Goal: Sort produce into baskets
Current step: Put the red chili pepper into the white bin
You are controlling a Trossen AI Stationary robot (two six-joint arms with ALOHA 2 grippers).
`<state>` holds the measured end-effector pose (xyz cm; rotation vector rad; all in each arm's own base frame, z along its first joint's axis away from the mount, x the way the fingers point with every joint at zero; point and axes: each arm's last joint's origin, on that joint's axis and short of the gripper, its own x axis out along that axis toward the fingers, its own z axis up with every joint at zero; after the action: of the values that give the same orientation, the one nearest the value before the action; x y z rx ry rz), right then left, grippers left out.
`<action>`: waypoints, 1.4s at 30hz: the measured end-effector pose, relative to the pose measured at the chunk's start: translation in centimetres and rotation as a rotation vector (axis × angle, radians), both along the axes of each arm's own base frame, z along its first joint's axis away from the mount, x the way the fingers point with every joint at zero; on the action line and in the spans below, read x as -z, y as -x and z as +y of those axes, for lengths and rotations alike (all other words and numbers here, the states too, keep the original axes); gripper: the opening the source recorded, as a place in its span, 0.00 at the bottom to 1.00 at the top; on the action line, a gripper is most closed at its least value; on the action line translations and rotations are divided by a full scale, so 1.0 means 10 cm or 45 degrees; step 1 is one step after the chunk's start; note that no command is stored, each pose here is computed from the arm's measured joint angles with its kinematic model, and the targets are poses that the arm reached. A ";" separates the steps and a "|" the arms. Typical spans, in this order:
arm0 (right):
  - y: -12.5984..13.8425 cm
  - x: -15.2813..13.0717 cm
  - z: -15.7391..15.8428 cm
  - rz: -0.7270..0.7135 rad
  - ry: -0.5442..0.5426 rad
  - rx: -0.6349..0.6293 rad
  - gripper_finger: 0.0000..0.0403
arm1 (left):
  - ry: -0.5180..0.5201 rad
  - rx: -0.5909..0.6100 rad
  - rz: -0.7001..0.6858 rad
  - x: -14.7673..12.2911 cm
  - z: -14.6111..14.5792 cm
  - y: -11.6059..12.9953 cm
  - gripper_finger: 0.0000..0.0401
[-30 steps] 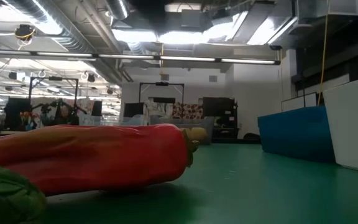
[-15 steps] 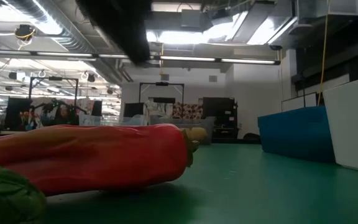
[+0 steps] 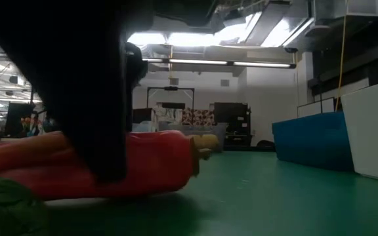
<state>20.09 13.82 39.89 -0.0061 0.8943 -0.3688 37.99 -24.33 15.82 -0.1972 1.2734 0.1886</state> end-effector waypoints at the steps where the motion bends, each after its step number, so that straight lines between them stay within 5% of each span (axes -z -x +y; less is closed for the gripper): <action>1: 0.00 0.00 0.00 0.003 0.002 0.000 0.57 | -0.003 0.020 0.009 0.03 0.00 -0.01 0.58; 8: -0.01 0.01 0.01 0.010 0.007 -0.001 0.57 | 0.004 0.055 0.046 0.15 0.15 -0.09 0.55; 18: 0.00 0.02 0.01 0.031 -0.009 -0.008 0.57 | -0.035 0.145 -0.021 0.14 0.39 -0.25 0.30; 25: 0.00 0.02 0.01 0.042 -0.022 -0.014 0.57 | -0.168 0.233 -0.094 -0.03 0.65 -0.40 0.32; 35: 0.00 0.02 0.01 0.050 -0.032 -0.018 0.57 | -0.307 0.368 -0.407 -0.46 0.94 -0.81 0.31; 42: 0.00 0.02 0.01 0.050 -0.033 -0.018 0.57 | -0.468 0.654 -0.810 -0.72 0.91 -1.06 0.32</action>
<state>20.09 13.96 39.68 0.0041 0.9370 -0.3452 48.58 -15.25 22.98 0.3655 0.6063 -0.0846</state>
